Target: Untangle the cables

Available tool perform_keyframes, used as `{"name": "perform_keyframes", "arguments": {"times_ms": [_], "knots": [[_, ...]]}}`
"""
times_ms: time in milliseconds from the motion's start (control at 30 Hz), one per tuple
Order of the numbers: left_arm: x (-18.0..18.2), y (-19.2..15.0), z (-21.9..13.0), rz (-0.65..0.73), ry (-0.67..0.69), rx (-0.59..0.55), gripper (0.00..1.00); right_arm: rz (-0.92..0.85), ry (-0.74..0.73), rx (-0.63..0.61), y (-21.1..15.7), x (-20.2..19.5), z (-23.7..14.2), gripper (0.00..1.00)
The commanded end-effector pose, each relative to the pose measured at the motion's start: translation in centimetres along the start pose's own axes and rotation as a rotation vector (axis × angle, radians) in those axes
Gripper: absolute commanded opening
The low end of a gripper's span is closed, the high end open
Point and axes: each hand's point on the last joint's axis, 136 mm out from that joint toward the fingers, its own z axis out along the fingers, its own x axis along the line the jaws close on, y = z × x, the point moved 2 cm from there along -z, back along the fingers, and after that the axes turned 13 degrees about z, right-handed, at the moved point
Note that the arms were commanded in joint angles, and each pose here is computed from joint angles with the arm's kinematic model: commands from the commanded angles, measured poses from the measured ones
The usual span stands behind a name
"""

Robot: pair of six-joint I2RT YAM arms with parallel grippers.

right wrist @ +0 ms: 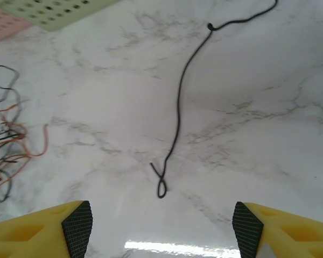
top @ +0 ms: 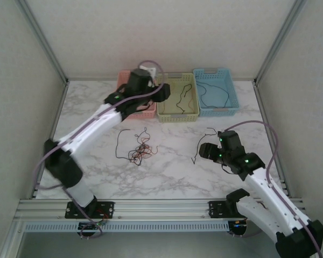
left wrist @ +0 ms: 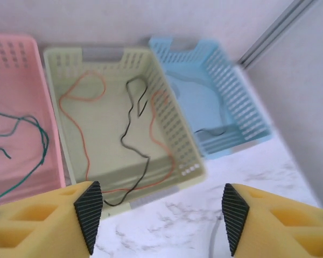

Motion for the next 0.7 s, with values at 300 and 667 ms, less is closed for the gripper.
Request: {"name": "perform_keyframes", "arguments": {"times_ms": [300,667], "knots": [[3.8,-8.5,-18.0,0.017,0.062,0.013,0.68,0.031,-0.224,0.238,-0.7,0.3,7.7,0.48],[8.4,-14.5,-24.1,0.068,0.258,0.046,0.69,0.014,-0.23,0.351,-4.0,0.0,9.1,0.34]]}}
